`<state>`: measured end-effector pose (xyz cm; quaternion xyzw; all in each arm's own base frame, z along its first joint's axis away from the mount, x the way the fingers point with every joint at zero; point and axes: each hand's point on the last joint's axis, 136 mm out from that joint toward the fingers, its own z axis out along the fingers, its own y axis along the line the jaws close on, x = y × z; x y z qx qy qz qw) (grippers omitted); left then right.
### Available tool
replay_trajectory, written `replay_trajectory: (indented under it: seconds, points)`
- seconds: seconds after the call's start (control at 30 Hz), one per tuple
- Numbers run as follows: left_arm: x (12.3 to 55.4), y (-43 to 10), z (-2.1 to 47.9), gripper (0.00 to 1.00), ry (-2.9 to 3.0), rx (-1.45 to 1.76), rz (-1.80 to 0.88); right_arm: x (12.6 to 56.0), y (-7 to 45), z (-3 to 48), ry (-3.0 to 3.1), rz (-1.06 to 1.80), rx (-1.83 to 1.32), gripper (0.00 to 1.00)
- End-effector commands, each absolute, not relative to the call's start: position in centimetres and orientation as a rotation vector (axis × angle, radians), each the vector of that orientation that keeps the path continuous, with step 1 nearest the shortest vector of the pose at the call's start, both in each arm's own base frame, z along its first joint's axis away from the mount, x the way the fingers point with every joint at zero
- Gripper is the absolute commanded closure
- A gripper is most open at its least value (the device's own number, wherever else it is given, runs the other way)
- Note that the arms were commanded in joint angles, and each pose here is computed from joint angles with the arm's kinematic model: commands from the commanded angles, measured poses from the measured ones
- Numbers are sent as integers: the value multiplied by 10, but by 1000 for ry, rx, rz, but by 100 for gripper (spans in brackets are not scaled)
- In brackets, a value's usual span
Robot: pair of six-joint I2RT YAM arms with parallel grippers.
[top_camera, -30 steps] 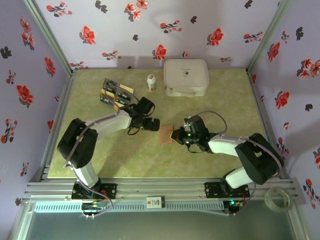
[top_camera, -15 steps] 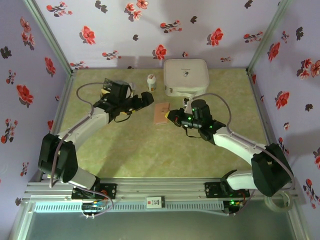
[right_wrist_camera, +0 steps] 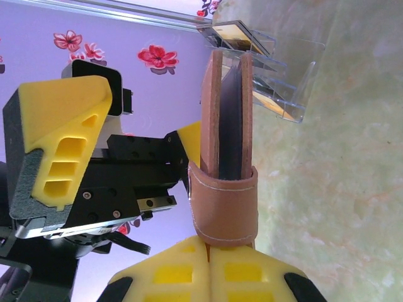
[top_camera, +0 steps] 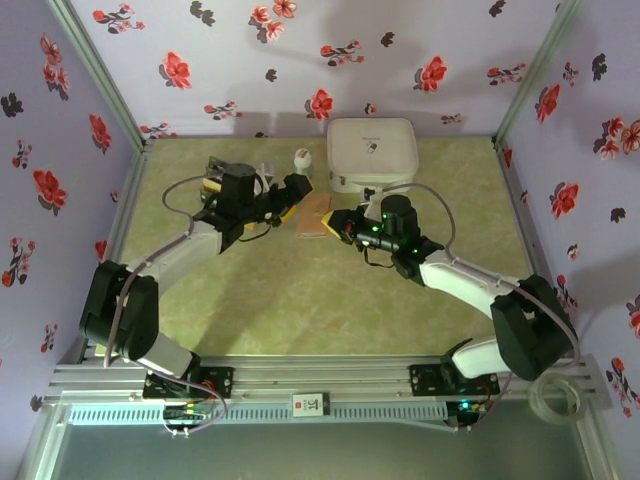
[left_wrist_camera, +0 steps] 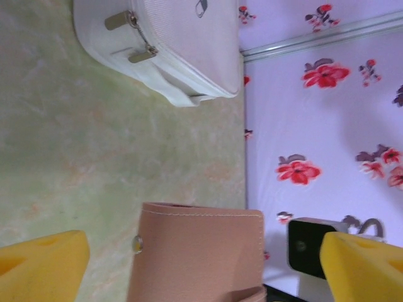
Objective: Put the credit cards into the card holder
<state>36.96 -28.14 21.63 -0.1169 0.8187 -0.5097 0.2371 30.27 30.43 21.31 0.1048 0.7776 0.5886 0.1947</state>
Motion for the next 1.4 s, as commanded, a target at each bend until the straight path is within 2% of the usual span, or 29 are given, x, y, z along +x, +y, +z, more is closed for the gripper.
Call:
replay_trajectory:
  seconds: [0.0,0.27,0.43,0.57,0.8,1.1,1.27,1.3,1.37]
  points:
    - [373,-288,225,12,2184,-316,-1493,304,315,235,2106,1739,253,100]
    - [371,-290,222,34,2142,-336,-1561,302,323,224,2118,1770,266,100]
    - [370,-290,222,42,2134,-332,-1565,300,319,214,2133,1750,285,100]
    - [369,-289,221,48,2136,-330,-1560,300,317,209,2145,1734,298,100]
    - [369,-280,218,51,2128,-350,-1538,299,315,201,2162,1715,311,100]
    - [368,-279,214,72,2132,-358,-1538,301,314,197,2167,1703,318,100]
    - [367,-278,212,91,2133,-350,-1533,302,313,193,2178,1692,322,100]
    - [366,-278,212,94,2135,-345,-1529,302,313,193,2182,1685,317,98]
    - [365,-277,211,99,2146,-319,-1504,303,307,192,2199,1648,288,79]
